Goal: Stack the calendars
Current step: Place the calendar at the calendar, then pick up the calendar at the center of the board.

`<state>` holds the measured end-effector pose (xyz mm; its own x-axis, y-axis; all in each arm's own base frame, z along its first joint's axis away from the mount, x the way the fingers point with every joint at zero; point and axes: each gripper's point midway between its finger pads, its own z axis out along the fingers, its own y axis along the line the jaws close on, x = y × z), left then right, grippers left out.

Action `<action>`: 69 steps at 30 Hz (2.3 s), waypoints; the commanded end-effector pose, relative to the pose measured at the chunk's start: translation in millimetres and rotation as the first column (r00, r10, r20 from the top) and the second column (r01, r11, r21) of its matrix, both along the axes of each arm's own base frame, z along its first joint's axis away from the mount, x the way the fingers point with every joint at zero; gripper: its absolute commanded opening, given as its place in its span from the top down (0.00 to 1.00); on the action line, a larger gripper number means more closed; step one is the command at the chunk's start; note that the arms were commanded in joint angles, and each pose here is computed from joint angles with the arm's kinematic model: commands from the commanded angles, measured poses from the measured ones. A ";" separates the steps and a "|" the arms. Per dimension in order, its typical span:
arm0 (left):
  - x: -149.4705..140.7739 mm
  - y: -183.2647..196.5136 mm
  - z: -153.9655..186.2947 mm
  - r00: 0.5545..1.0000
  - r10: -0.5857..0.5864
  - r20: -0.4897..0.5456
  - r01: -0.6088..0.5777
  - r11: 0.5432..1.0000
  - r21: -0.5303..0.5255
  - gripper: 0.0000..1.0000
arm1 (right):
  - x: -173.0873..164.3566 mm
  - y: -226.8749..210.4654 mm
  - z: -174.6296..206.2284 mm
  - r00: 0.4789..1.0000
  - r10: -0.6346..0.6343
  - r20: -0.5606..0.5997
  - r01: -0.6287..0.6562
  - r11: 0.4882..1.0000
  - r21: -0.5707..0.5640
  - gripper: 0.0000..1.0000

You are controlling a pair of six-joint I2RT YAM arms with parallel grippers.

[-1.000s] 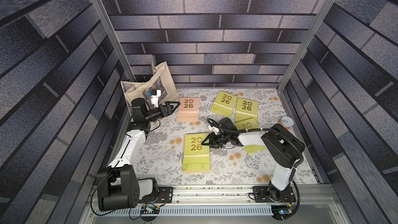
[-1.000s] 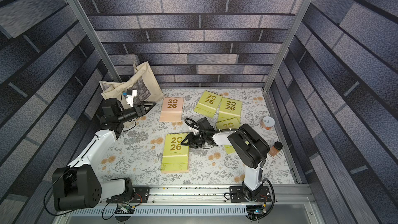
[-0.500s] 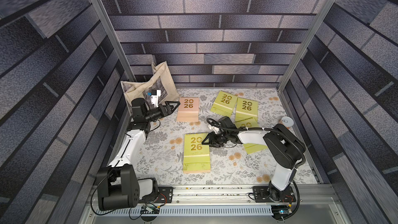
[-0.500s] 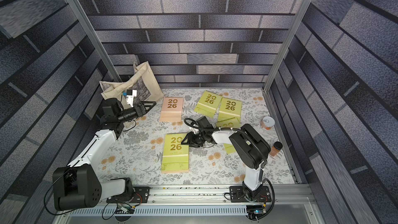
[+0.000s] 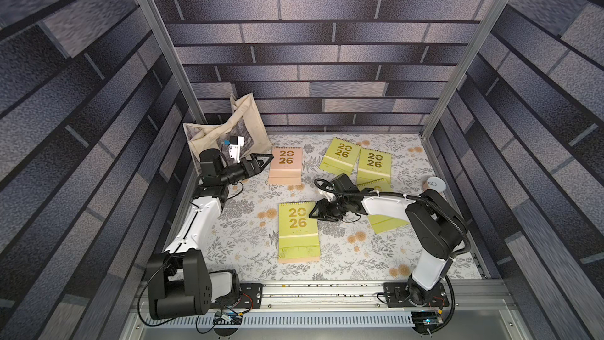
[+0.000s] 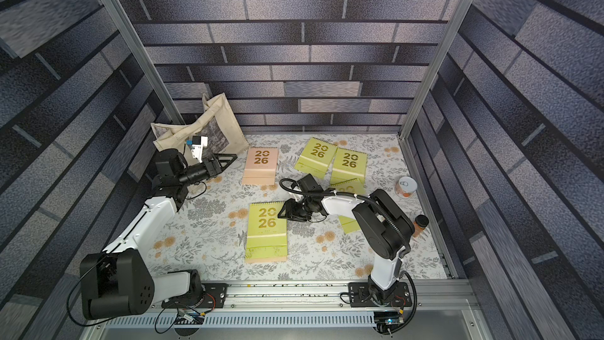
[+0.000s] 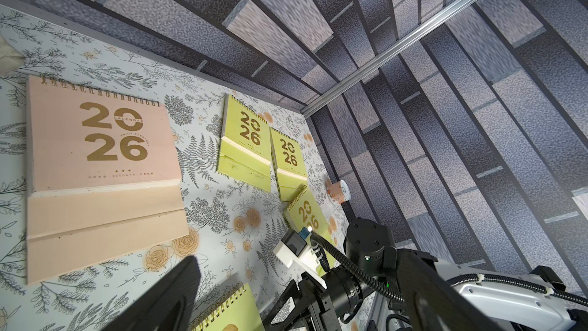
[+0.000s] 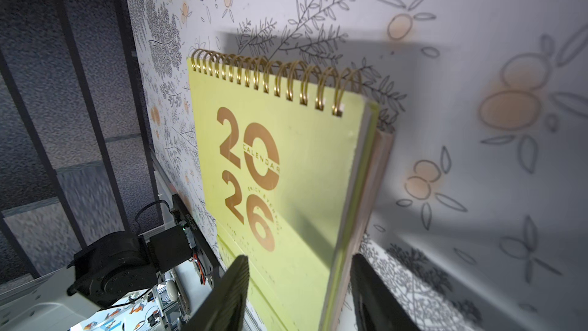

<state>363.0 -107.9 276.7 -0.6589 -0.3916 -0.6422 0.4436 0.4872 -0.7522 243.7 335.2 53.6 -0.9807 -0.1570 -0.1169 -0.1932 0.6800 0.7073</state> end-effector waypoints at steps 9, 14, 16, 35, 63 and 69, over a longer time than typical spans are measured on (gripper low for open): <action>28.6 26.5 -29.2 0.975 0.173 -0.141 -0.154 0.979 0.137 0.00 | 29.7 -17.5 45.0 0.982 0.025 0.188 -0.005 0.994 -0.108 0.34; 53.5 49.2 -60.5 0.921 0.306 -0.241 -0.240 0.933 0.270 0.00 | 66.2 -21.4 78.3 0.972 -0.002 0.235 0.011 0.999 -0.036 0.21; 63.9 54.8 -72.2 0.903 0.342 -0.261 -0.259 0.916 0.307 0.00 | 85.0 -23.5 91.5 0.963 -0.015 0.270 0.019 1.000 -0.014 0.15; 125.6 41.1 -171.9 0.777 0.542 -0.321 -0.223 0.713 0.664 0.00 | 244.6 1.6 74.7 0.952 -0.069 0.297 0.049 0.996 0.072 0.11; 177.2 35.7 -225.3 0.778 0.511 -0.365 -0.296 0.811 0.505 0.00 | 299.9 45.0 9.2 0.956 -0.152 0.252 0.124 0.984 0.124 0.11; 179.7 31.0 -233.7 0.786 0.482 -0.388 -0.282 0.837 0.469 0.00 | 298.3 56.7 -2.6 0.961 -0.149 0.232 0.123 0.985 0.120 0.11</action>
<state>544.6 -69.2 56.1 -0.7457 -0.4643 -0.4779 -0.2043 0.8420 -0.4992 548.3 384.9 61.8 -0.9176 0.0046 -0.3974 -0.3074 0.6258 0.7168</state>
